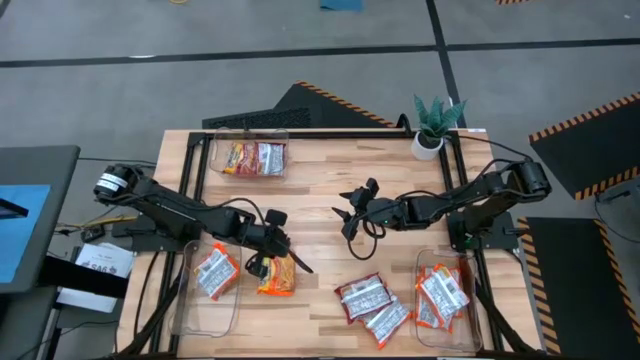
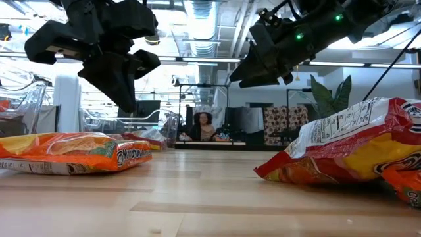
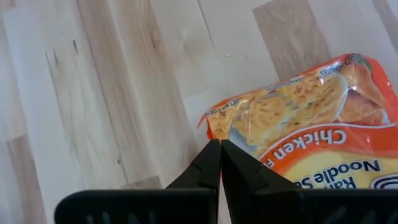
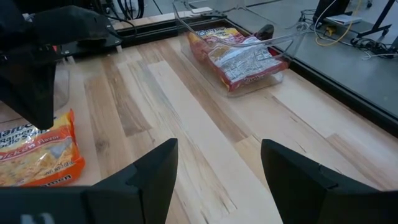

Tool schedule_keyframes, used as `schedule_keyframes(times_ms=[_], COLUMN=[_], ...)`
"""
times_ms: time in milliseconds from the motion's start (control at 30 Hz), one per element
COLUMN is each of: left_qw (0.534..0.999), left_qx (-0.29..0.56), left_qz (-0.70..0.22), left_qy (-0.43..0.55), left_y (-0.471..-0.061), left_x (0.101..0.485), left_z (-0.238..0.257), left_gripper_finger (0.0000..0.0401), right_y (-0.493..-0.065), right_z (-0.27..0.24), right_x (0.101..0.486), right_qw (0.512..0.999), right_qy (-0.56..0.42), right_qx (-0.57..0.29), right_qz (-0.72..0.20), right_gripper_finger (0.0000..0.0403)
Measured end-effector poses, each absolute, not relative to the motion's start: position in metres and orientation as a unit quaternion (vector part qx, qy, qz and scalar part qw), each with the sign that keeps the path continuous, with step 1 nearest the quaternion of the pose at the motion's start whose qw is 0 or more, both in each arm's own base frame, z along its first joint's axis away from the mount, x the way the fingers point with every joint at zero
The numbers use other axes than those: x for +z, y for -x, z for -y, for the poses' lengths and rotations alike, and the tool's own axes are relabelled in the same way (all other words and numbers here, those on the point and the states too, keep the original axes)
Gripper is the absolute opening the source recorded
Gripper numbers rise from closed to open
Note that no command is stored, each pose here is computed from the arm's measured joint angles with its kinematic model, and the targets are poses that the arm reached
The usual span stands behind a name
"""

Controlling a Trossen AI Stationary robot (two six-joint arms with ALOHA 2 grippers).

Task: Sort Maruchan noodles
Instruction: Put the orange noodle pack into the bottom left transparent bin

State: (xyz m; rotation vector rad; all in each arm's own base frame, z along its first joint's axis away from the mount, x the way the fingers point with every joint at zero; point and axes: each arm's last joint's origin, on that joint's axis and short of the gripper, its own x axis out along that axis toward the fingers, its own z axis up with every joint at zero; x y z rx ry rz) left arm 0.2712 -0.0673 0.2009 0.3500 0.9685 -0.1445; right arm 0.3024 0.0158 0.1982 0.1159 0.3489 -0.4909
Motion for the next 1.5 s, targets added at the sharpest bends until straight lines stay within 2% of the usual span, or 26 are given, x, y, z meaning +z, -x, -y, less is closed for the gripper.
schedule_keyframes(times_ms=[200, 400, 533, 667, 967, 1100, 1233, 1500], left_qw=[0.868, 0.866, 0.866, 0.866, 0.872, 0.877, 0.881, 0.881], left_qx=[-0.087, -0.16, -0.166, -0.168, -0.155, -0.144, -0.138, -0.129], left_qz=[-0.465, -0.466, -0.467, -0.47, -0.464, -0.458, -0.452, -0.446], left_qy=[-0.153, -0.087, -0.069, -0.039, -0.011, -0.017, -0.035, -0.092], left_y=[-0.27, -0.266, -0.264, -0.263, -0.263, -0.261, -0.258, -0.256], left_x=[0.201, 0.205, 0.205, 0.206, 0.206, 0.2, 0.192, 0.187], left_z=[0.068, 0.077, 0.084, 0.09, 0.099, 0.101, 0.102, 0.1], left_gripper_finger=[0.0, 0.0, 0.0013, 0.0057, 0.0207, 0.0255, 0.0277, 0.0278], right_y=[-0.302, -0.302, -0.303, -0.303, -0.303, -0.303, -0.303, -0.303], right_z=[-0.016, -0.016, -0.016, -0.016, -0.014, -0.014, -0.014, -0.014], right_x=[0.198, 0.198, 0.198, 0.199, 0.199, 0.198, 0.198, 0.198], right_qw=[0.953, 0.953, 0.954, 0.953, 0.952, 0.952, 0.952, 0.952], right_qy=[-0.057, -0.057, -0.057, -0.06, -0.063, -0.063, -0.062, -0.067], right_qx=[-0.242, -0.242, -0.242, -0.242, -0.246, -0.246, -0.246, -0.246], right_qz=[-0.172, -0.172, -0.171, -0.169, -0.169, -0.169, -0.17, -0.168], right_gripper_finger=[0.0255, 0.0255, 0.0255, 0.0255, 0.0255, 0.0255, 0.0255, 0.0255])
